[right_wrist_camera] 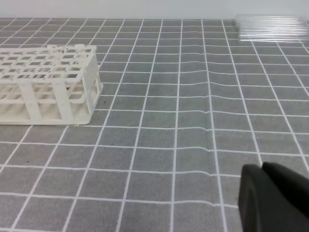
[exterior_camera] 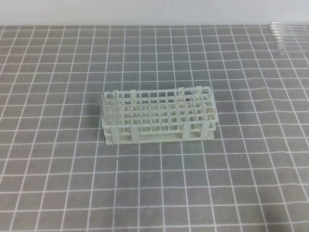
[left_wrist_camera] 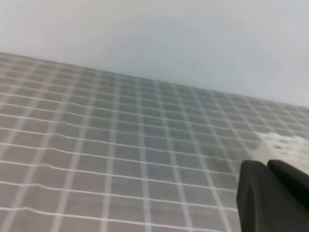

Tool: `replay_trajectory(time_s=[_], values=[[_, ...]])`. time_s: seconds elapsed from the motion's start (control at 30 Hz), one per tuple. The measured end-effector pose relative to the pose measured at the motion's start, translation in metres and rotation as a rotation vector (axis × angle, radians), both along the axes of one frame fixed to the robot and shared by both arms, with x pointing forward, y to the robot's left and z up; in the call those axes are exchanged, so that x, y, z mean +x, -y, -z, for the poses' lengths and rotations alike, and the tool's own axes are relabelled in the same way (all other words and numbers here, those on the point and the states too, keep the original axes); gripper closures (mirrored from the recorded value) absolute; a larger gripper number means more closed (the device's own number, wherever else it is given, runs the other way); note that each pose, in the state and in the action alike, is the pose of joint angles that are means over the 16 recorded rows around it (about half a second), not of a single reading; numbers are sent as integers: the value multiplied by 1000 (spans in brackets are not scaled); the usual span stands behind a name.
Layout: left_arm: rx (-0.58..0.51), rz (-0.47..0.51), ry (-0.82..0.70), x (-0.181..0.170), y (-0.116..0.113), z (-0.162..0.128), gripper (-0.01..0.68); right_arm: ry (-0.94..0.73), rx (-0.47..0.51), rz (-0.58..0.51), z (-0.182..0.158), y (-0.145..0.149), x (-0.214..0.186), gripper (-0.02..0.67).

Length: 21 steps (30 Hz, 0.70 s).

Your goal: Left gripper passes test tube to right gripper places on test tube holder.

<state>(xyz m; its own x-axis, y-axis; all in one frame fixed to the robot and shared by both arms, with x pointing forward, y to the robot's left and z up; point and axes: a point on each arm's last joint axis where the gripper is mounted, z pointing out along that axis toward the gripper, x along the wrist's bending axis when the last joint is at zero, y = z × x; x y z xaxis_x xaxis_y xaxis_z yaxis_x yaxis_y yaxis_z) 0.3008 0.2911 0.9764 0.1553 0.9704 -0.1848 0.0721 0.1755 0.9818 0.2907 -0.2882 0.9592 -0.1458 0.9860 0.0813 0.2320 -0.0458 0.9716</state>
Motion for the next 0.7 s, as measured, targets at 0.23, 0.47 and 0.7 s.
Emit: replay_trajectory(time_s=[0.23, 0.47, 0.7], values=[[27, -117, -48, -6, -8, 6, 674, 0, 0, 0, 0, 0, 0, 662], [57, -152, -147, -8, -11, 15, 675, 0, 1, 0, 0, 0, 0, 662], [68, -162, -213, -9, -12, 21, 675, -1, 1, 0, 0, 0, 0, 662]])
